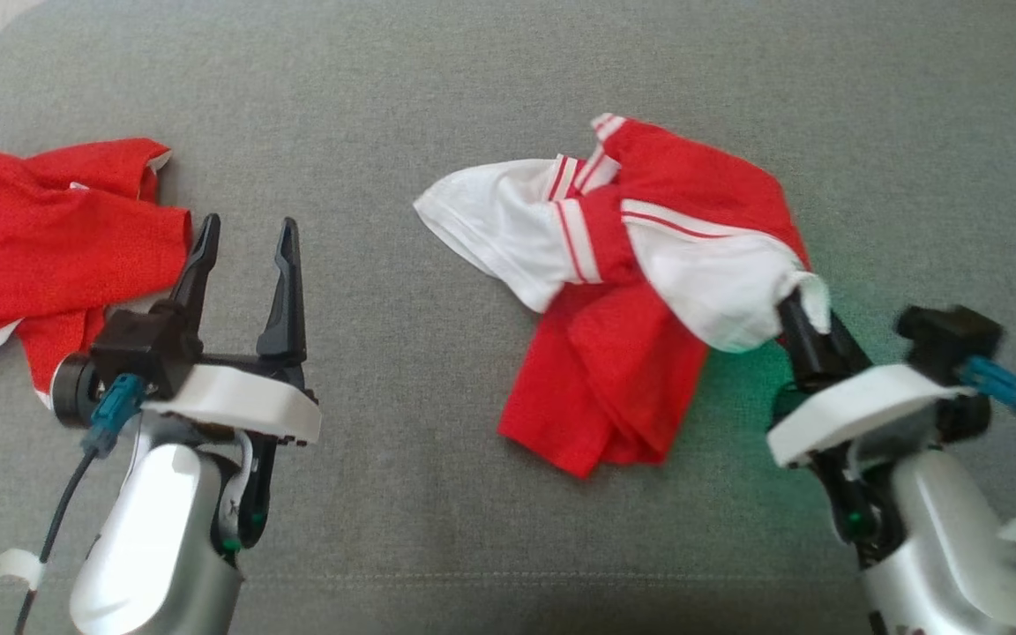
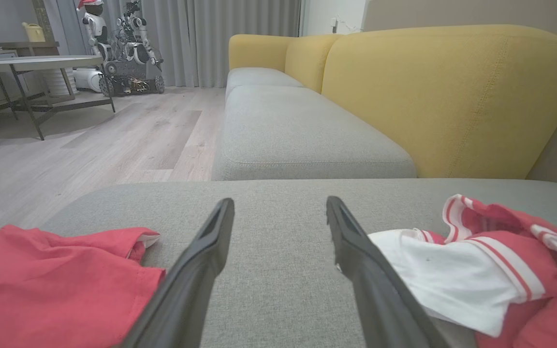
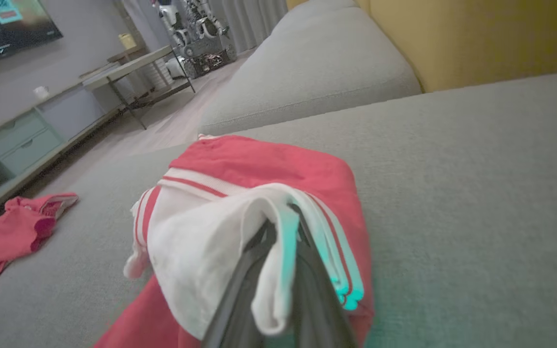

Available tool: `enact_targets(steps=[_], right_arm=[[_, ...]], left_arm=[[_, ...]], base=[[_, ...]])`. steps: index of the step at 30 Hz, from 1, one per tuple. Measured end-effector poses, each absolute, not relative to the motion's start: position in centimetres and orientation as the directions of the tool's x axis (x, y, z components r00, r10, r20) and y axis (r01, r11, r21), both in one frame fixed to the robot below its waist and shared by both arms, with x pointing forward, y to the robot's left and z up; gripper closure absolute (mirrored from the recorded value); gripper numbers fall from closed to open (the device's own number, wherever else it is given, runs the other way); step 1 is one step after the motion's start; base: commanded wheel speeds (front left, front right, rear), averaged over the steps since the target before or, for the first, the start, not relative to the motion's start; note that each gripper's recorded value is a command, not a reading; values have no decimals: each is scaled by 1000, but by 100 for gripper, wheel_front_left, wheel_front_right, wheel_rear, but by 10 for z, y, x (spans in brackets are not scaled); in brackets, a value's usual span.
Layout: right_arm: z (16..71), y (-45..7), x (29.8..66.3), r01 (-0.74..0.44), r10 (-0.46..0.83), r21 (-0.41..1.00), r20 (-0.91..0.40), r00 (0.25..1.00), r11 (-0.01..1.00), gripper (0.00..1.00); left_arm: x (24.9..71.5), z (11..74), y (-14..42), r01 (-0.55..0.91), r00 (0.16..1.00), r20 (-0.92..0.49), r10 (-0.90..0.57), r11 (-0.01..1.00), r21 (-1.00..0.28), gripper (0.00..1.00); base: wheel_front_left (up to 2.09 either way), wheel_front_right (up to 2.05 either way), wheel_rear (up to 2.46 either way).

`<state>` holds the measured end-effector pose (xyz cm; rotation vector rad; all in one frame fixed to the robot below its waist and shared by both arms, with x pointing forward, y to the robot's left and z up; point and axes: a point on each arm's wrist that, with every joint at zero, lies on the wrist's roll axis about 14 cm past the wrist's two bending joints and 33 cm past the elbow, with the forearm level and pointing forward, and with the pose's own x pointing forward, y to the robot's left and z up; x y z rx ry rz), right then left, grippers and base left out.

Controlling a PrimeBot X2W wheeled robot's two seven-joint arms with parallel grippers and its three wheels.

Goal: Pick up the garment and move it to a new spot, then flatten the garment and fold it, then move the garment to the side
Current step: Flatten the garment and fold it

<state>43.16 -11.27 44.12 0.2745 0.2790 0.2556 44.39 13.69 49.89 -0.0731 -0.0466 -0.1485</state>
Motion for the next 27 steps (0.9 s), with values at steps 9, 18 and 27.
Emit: enact_targets(steps=[9, 18, 27], right_arm=[[415, -184, 433, 56, 78, 373, -333, 940, 926, 96], [413, -210, 443, 126, -9, 330, -334, 943, 935, 0], [456, -223, 440, 96, -41, 272, -203, 978, 957, 0]], left_arm=[[445, 490, 137, 150, 989, 31, -148, 986, -72, 0], [446, 487, 138, 147, 989, 25, -146, 987, -66, 0], [441, 497, 134, 159, 987, 48, -156, 986, -59, 0]], base=[[0, 0, 0], [0, 0, 0], [0, 0, 0]])
